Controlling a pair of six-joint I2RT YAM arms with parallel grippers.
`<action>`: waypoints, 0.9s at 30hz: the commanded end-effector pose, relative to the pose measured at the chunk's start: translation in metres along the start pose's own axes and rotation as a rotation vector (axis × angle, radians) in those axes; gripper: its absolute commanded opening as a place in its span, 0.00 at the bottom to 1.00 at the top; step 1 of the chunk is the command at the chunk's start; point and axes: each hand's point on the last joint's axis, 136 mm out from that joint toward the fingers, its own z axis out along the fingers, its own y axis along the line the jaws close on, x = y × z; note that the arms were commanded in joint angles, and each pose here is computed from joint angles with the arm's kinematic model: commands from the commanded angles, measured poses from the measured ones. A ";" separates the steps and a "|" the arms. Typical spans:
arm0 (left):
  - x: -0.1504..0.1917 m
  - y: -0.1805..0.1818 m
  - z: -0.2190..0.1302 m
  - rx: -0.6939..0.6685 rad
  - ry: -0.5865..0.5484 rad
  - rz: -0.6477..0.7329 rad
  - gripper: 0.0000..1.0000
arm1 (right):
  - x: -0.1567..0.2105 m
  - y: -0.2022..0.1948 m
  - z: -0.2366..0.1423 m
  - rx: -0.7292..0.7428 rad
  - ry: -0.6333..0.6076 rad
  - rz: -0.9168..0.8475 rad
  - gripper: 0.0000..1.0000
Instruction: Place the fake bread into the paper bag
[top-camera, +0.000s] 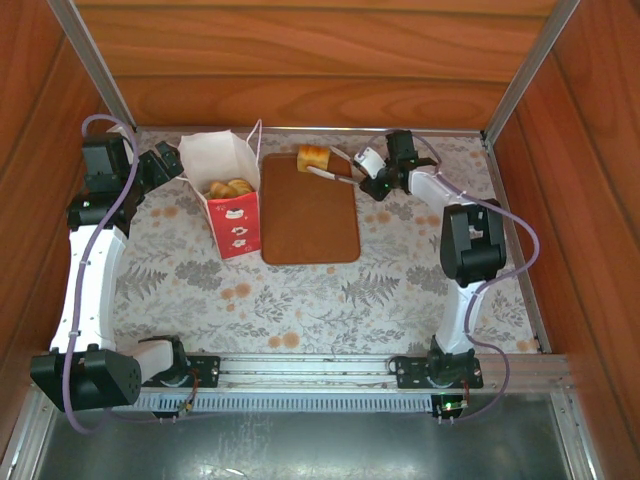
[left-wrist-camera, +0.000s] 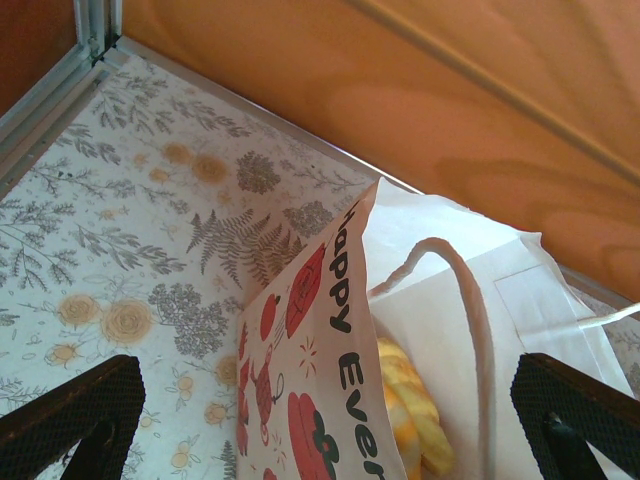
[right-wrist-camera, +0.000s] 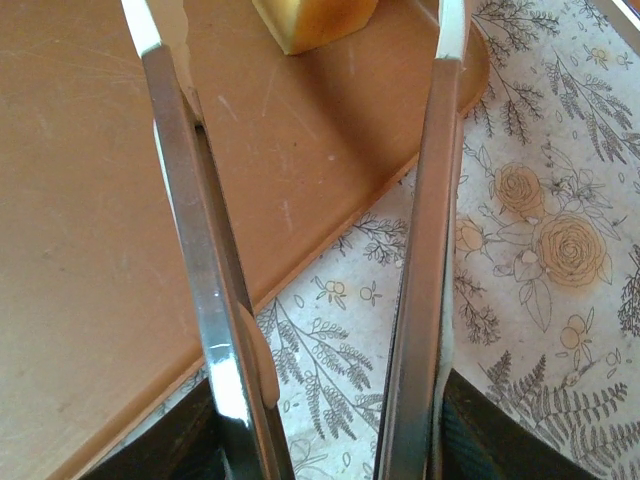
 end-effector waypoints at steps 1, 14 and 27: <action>-0.002 -0.001 -0.001 0.012 -0.009 0.006 1.00 | -0.014 -0.005 0.000 -0.020 -0.047 -0.033 0.46; 0.001 0.002 0.002 0.007 0.002 -0.002 1.00 | -0.027 -0.001 0.015 -0.093 -0.084 -0.020 0.41; -0.008 0.000 -0.003 0.005 -0.026 -0.002 1.00 | -0.017 0.017 -0.033 0.008 -0.116 0.034 0.03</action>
